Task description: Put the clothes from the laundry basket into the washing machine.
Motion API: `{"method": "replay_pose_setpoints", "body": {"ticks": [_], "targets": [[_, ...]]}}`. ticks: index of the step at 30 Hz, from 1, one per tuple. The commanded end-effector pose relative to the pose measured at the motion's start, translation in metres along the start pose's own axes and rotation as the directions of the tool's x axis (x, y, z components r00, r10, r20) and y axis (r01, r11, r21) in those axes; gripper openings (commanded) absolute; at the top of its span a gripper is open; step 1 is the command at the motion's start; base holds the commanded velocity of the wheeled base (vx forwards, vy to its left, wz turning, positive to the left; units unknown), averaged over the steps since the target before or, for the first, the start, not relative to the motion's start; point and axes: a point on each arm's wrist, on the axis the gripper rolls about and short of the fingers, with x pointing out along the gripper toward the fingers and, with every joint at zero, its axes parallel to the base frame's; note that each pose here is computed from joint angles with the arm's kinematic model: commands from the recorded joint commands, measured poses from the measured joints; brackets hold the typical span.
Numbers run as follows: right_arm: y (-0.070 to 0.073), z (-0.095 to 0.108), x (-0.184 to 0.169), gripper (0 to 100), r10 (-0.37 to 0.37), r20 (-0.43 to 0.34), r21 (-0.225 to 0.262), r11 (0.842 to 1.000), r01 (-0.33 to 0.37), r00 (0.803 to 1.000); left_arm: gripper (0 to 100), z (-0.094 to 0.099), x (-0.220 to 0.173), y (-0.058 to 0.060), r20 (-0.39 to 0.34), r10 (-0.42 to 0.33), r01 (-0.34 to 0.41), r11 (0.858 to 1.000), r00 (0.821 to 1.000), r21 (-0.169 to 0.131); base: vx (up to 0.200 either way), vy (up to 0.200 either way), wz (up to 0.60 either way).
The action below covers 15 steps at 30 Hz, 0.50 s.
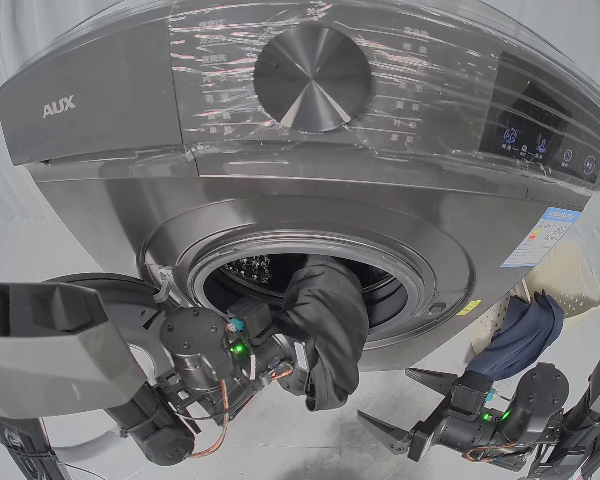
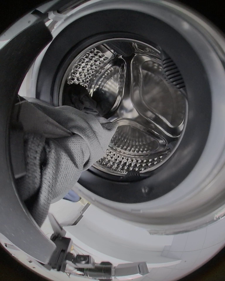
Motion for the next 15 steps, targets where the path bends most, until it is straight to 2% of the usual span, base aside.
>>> {"method": "replay_pose_setpoints", "body": {"ticks": [1, 2, 5, 8, 12, 15], "targets": [[0.002, 0.001, -0.002, 100, 0.007, 0.008, 0.001, 1.000, -0.007, 1.000, 0, -0.020, 0.035, 0.009, 0.011, 0.052, -0.052, 0.999, 0.999, 0.012, 0.000, 0.000, 0.00], [0.002, 0.001, -0.002, 100, 0.005, 0.008, 0.002, 1.000, -0.005, 1.000, 0, -0.021, 0.038, 0.010, 0.014, 0.056, -0.056, 0.998, 0.998, 0.011, 0.000, 0.000, 0.00], [0.002, 0.001, -0.002, 100, 0.007, 0.008, 0.001, 1.000, -0.007, 1.000, 0, -0.032, 0.053, 0.027, 0.016, 0.099, -0.099, 0.995, 0.995, 0.019, 0.000, 0.000, 0.00], [0.002, 0.001, -0.002, 100, 0.008, 0.007, 0.001, 1.000, -0.008, 1.000, 0, -0.039, 0.066, 0.037, 0.030, 0.123, -0.124, 0.992, 0.992, 0.020, 0.000, 0.000, 0.00], [0.002, 0.000, -0.002, 100, 0.010, 0.001, 0.000, 1.000, -0.010, 1.000, 0, -0.037, 0.090, 0.050, 0.079, 0.149, -0.150, 0.989, 0.986, 0.013, 0.000, 0.000, 0.00], [0.002, 0.000, -0.002, 100, 0.011, 0.003, 0.000, 1.000, -0.011, 1.000, 0, -0.034, 0.101, 0.052, 0.082, 0.158, -0.159, 0.987, 0.984, 0.013, 0.000, 0.000, 0.00]]}}
